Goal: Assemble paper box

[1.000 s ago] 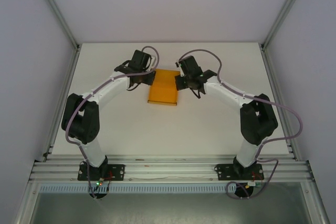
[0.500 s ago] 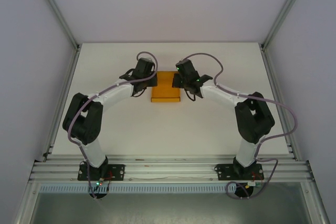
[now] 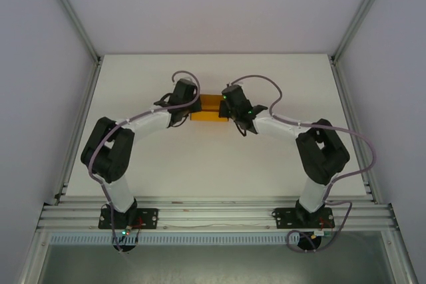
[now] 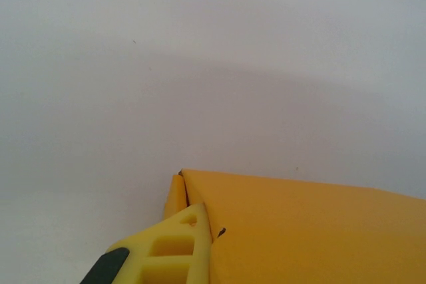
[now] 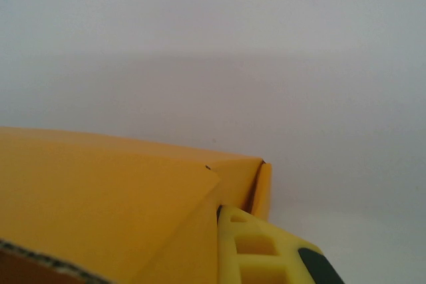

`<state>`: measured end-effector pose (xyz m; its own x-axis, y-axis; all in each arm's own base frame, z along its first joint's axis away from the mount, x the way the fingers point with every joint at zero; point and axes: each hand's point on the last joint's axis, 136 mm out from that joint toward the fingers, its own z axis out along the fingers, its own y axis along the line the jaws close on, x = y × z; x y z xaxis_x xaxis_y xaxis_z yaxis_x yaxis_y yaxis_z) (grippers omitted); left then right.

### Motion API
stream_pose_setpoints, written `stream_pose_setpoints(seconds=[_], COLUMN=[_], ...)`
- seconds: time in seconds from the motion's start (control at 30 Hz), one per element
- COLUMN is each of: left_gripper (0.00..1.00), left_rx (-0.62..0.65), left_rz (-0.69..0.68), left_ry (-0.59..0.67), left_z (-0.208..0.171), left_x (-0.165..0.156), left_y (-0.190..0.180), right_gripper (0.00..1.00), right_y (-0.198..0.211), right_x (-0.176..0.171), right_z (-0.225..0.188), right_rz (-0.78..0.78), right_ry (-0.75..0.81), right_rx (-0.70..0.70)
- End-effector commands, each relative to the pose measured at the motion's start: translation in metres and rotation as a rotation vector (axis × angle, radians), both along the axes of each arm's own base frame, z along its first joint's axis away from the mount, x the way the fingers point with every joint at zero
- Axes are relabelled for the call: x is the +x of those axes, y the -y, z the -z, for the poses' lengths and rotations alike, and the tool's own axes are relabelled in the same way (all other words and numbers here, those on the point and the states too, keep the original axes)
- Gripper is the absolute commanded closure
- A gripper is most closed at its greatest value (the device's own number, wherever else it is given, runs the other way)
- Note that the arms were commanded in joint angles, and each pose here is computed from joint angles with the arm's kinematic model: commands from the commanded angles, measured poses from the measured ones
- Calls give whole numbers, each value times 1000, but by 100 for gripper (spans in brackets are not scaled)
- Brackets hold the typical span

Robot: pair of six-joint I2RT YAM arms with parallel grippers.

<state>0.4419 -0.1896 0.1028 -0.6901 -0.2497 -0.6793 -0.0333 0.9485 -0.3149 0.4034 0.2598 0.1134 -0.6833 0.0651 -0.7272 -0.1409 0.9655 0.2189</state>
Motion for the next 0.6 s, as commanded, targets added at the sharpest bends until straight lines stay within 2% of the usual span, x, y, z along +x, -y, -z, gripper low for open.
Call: stream_pose_setpoints(seconds=[0.0,0.07,0.2,0.33,0.4,0.5,0.53,0.57], left_gripper=[99,96,77,63,48,19,6,0], left_rx=[-59,-57,-68,-49,-41,-49,-47,-45], left_rz=[153,164,191,183,172,169,163,152], left_ry=[46,60,97,95,89,95,101,105], left_z=[-9,-6,-8,-11,-14,-28,-33,-39], left_x=[-24,-34,-52,-59,-62,-68,-71,-73], left_y=[37,34,32,26,23,19,17,13], right_gripper=[100,100,100,100,100,100,100,100], right_y=[-5,-1,5,10,12,15,16,16], right_x=[-11,-15,-26,-37,-42,-46,-47,-48], right_z=[7,12,22,36,41,43,43,43], right_rz=[-50,-52,-85,-112,-116,-116,-113,-113], right_ry=[45,71,124,128,129,131,132,132], right_rx=[-11,-18,-57,-131,-156,-170,-175,-179])
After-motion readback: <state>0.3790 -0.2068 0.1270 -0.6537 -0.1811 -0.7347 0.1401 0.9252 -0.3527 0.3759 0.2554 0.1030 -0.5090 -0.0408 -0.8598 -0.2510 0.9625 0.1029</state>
